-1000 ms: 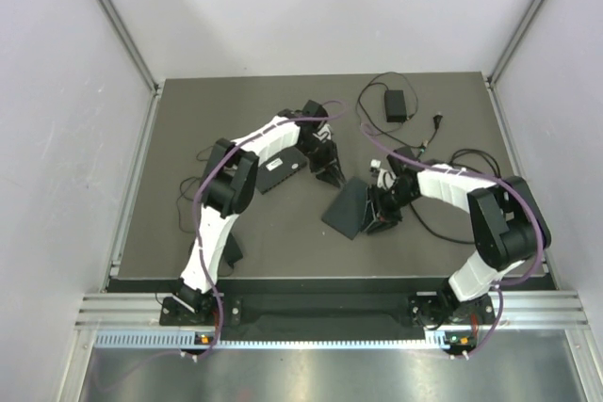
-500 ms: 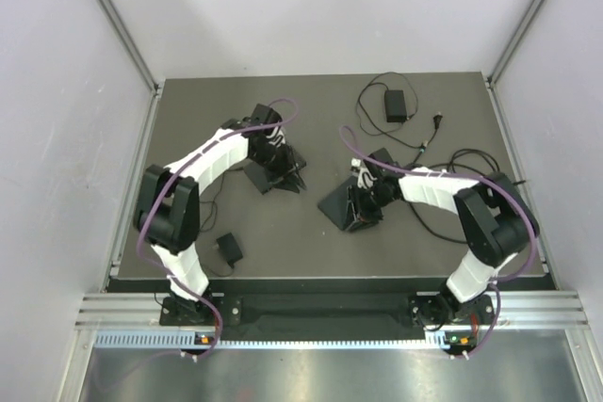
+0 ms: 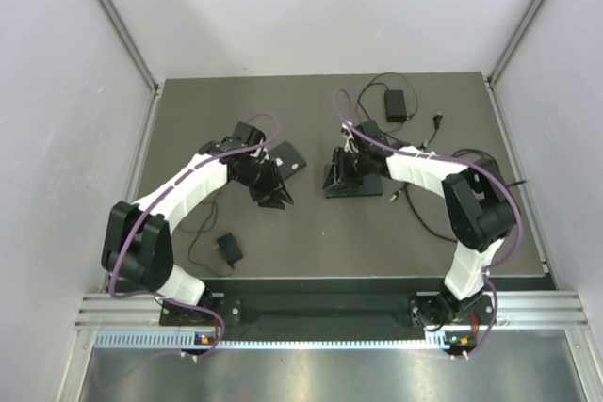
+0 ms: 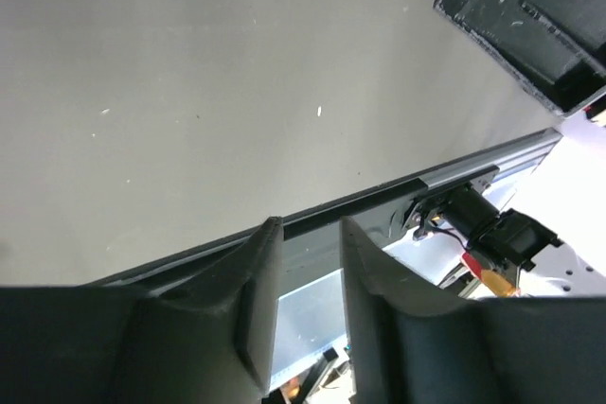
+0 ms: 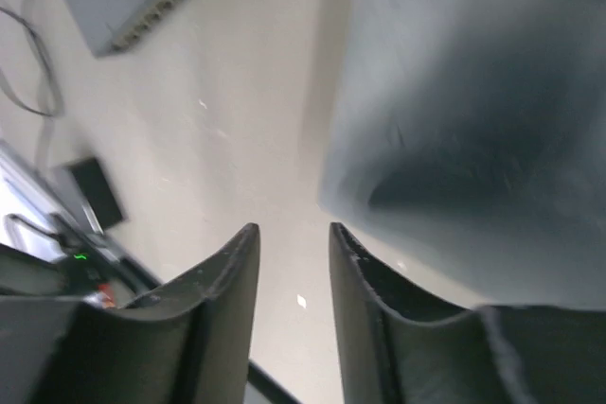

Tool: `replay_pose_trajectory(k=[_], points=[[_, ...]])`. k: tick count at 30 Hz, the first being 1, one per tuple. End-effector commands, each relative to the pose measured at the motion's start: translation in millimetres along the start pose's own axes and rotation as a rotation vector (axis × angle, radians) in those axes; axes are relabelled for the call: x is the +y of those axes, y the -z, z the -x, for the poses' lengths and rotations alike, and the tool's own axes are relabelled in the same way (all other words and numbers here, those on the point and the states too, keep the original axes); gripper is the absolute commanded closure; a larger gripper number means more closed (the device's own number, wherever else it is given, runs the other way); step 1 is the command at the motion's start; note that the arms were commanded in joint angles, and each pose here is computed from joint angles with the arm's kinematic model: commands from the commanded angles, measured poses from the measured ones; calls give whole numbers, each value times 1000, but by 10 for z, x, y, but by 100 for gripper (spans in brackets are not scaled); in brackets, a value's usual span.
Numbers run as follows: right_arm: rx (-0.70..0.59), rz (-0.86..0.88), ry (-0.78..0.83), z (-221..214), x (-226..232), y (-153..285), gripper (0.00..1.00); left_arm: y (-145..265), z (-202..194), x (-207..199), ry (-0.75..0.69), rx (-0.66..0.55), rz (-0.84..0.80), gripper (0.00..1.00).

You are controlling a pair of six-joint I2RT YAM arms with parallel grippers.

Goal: Pull the plug from the switch port

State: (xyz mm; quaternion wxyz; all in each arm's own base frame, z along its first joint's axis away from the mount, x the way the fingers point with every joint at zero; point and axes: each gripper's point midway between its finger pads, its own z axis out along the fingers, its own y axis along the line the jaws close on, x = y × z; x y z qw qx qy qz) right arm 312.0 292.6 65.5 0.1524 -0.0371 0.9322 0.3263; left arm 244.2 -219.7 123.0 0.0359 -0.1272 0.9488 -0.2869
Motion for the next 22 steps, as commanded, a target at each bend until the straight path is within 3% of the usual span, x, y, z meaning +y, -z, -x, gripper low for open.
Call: replay_pose_trajectory(k=[1,3,5,6,7,8,18,22], points=[[-46,-50,135,-130,35,232,63,115,-19,-87,-12,-56,-80,59],[-42,-87,147,-322,-74,377,54,61,-58,-87,-5,-57,-124,51],[-55,-127,151,-468,-209,509,38,22,-158,-51,4,-40,-162,48],[-60,-145,154,-509,-257,561,28,11,-146,-81,7,-50,-188,46],[-114,-190,161,-458,-306,677,11,12,-158,-75,6,-58,-199,46],[-118,-220,153,-516,-394,719,1,-33,-218,-15,19,-41,-200,45],[-198,-241,35,-610,-434,951,0,-59,-350,-41,22,-93,-383,43],[-345,-153,22,-576,-406,1000,0,98,-434,-210,-80,-162,-591,40]])
